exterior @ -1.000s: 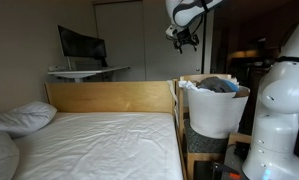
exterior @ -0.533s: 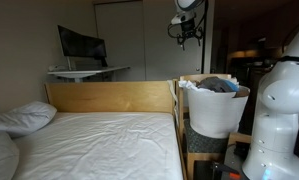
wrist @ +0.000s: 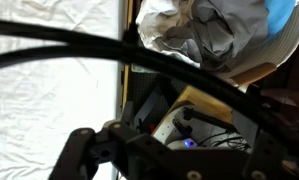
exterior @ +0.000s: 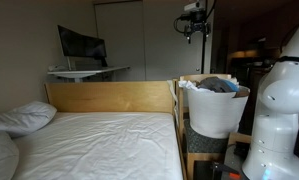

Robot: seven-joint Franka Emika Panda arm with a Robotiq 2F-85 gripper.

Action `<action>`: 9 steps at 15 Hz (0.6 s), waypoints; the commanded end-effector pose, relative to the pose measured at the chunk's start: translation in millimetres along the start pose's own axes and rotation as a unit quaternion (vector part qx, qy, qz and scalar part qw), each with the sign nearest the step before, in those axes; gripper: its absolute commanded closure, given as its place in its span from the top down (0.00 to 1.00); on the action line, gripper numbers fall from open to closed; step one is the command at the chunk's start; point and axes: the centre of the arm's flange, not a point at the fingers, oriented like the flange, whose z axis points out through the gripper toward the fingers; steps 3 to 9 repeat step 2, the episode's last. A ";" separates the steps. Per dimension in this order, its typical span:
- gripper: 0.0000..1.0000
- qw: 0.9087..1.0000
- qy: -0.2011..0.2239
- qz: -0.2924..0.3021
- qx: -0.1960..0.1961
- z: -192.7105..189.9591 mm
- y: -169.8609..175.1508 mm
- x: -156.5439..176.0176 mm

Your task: Put the shirts on the bed into the basket

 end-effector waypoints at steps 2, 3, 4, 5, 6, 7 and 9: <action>1.00 1.000 0.008 0.006 -0.004 -1.1 -0.7 -5.1; 1.00 1.000 0.008 0.006 -0.004 -1.1 -0.7 -5.1; 1.00 1.000 0.008 0.006 -0.004 -1.1 -0.7 -5.1; 1.00 1.000 0.008 0.006 -0.004 -1.1 -0.7 -5.1; 1.00 1.000 0.008 0.006 -0.004 -1.1 -0.7 -5.1; 1.00 1.000 0.008 0.006 -0.004 -1.1 -0.7 -5.1; 1.00 1.000 0.008 0.006 -0.004 -1.1 -0.7 -5.1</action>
